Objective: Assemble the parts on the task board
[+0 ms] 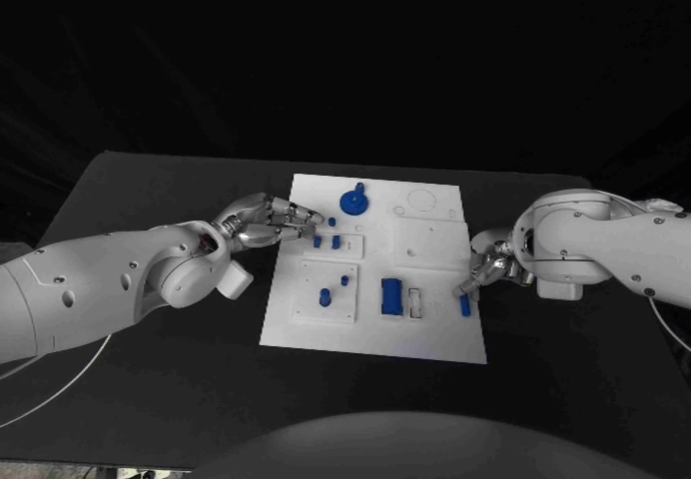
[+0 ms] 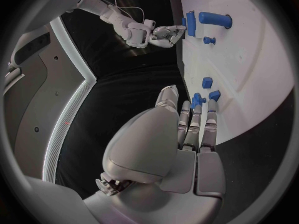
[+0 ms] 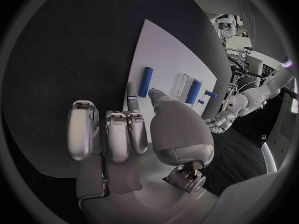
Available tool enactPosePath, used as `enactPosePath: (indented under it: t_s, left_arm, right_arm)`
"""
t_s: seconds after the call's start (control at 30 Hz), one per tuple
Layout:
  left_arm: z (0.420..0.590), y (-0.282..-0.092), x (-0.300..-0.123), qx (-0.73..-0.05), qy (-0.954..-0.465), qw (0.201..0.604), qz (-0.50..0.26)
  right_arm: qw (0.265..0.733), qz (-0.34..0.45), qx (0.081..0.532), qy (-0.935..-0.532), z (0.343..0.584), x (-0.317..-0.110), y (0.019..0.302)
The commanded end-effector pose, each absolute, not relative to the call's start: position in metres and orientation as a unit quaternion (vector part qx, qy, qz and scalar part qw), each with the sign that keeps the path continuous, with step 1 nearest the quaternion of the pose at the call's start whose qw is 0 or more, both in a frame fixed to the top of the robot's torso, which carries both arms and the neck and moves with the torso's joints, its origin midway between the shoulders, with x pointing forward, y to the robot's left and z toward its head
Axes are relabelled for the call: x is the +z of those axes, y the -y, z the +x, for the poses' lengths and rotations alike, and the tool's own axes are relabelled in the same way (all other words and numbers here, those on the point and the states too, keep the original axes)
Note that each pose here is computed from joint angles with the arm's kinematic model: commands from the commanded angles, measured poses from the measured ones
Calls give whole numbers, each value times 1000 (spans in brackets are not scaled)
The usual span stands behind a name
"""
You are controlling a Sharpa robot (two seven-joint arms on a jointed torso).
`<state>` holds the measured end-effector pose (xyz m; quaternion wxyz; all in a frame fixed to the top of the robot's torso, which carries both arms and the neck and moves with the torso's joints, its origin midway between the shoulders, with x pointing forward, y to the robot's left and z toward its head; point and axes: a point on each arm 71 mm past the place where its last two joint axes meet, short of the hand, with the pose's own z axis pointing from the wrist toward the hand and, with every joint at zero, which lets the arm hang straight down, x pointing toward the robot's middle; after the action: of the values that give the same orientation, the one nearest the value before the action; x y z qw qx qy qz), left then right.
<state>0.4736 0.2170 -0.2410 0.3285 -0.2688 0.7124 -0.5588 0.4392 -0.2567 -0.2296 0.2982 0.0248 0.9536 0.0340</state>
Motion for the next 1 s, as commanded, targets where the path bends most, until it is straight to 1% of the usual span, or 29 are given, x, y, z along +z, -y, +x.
enactPosePath:
  t_s: [0.03, 0.53, 0.83, 1.0]
  left_arm:
    - [472, -215, -241, -564, -714, 319, -266]
    - [472, -214, -242, -562, -716, 317, -267]
    - [472, -214, -242, -562, -717, 315, -267]
    - [472, -214, -242, -561, -718, 314, -267]
  right_arm:
    - [292, 34, 42, -955, 437, -235, 255]
    - [297, 34, 33, -954, 436, -240, 257]
    - [293, 60, 41, -953, 434, -248, 258]
    - [289, 87, 53, -952, 434, -250, 261]
